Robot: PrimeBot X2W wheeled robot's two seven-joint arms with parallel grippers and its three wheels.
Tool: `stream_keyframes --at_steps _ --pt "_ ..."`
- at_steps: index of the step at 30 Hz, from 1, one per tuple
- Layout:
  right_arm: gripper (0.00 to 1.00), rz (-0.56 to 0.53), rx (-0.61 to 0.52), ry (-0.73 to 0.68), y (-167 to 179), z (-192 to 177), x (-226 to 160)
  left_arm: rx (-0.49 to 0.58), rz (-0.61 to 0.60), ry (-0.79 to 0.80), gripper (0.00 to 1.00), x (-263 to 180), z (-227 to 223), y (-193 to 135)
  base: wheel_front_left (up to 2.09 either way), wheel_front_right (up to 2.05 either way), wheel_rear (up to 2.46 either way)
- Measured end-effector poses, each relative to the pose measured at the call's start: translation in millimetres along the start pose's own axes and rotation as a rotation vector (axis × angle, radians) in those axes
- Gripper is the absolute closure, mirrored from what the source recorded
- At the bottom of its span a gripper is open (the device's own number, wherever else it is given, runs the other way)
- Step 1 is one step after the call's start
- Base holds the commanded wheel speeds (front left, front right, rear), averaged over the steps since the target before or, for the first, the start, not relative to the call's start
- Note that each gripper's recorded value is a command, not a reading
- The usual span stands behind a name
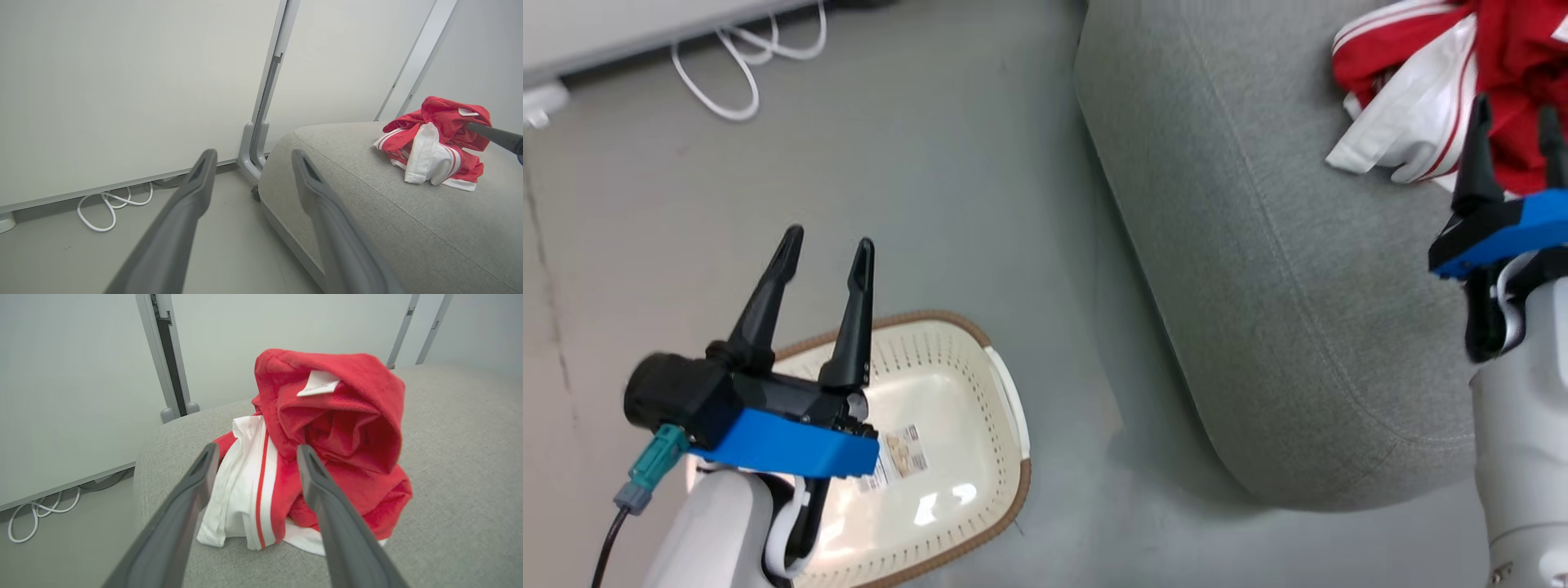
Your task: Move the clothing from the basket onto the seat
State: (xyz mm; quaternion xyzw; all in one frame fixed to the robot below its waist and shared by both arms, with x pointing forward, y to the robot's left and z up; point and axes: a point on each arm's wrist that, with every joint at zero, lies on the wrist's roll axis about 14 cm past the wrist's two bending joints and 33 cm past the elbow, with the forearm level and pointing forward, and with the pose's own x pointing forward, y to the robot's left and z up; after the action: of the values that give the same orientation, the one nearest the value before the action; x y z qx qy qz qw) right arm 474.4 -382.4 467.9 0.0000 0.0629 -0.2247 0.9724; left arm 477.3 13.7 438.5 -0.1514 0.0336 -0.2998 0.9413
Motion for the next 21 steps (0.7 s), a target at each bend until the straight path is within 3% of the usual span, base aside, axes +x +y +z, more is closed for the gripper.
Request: stream_keyframes --at_steps 9,21 --pt "0.00 0.126 0.012 -0.078 26.4 16.6 -59.2 0.009 0.095 -0.048 0.00 -42.8 34.1 -7.0 0.00 0.00 0.00" --pt "0.00 0.338 0.022 -0.160 91.4 22.8 -122.7 0.046 0.276 -0.078 0.00 -105.5 52.5 17.4 0.00 0.00 0.00"
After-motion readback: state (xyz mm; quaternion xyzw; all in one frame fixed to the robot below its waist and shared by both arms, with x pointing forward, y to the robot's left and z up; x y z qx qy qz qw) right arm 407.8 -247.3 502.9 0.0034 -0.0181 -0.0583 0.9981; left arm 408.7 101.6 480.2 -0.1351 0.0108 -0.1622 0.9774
